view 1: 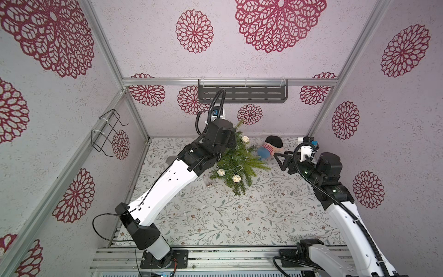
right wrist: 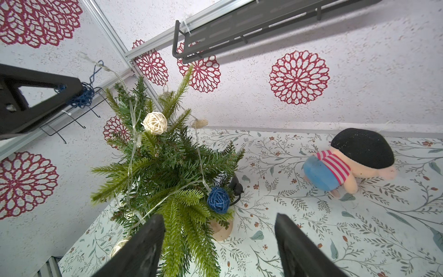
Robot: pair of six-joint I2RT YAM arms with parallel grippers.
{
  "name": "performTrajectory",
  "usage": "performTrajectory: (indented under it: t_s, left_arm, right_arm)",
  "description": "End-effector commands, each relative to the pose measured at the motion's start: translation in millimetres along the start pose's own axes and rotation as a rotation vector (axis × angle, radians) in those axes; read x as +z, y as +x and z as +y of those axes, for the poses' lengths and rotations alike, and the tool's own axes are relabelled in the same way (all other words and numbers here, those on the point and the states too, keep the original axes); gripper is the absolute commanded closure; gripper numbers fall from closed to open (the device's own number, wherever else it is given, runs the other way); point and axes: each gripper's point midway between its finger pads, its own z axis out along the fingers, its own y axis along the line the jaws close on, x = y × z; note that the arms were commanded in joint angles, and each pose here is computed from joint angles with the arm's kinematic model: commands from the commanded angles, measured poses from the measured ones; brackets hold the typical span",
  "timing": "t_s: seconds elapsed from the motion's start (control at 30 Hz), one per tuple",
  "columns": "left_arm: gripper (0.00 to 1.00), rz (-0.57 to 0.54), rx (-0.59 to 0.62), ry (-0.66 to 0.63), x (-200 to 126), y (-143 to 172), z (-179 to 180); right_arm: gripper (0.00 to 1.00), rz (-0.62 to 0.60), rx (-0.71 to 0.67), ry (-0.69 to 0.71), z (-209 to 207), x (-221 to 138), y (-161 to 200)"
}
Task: Remove string lights from the small christmas tree
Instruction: Pick up the light string from the Christmas tree.
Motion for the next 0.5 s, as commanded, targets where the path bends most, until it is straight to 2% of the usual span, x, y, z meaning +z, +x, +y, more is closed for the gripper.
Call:
performTrajectory:
  t_s: [0.0,0.47]
  left_arm:
    - [0.78,-0.024,0.044,-0.011,3.7,-5.7,-8.3]
    - [0.78,-0.101,0.082,0.017,19.9,-34.0,-29.8]
  right_arm:
    - [0.24,-0.067,-0.023,-0.042,14.1,-3.3,-24.1]
    - [0.24,-0.113,-0.055,-0.162,42.4,4.7,-60.6]
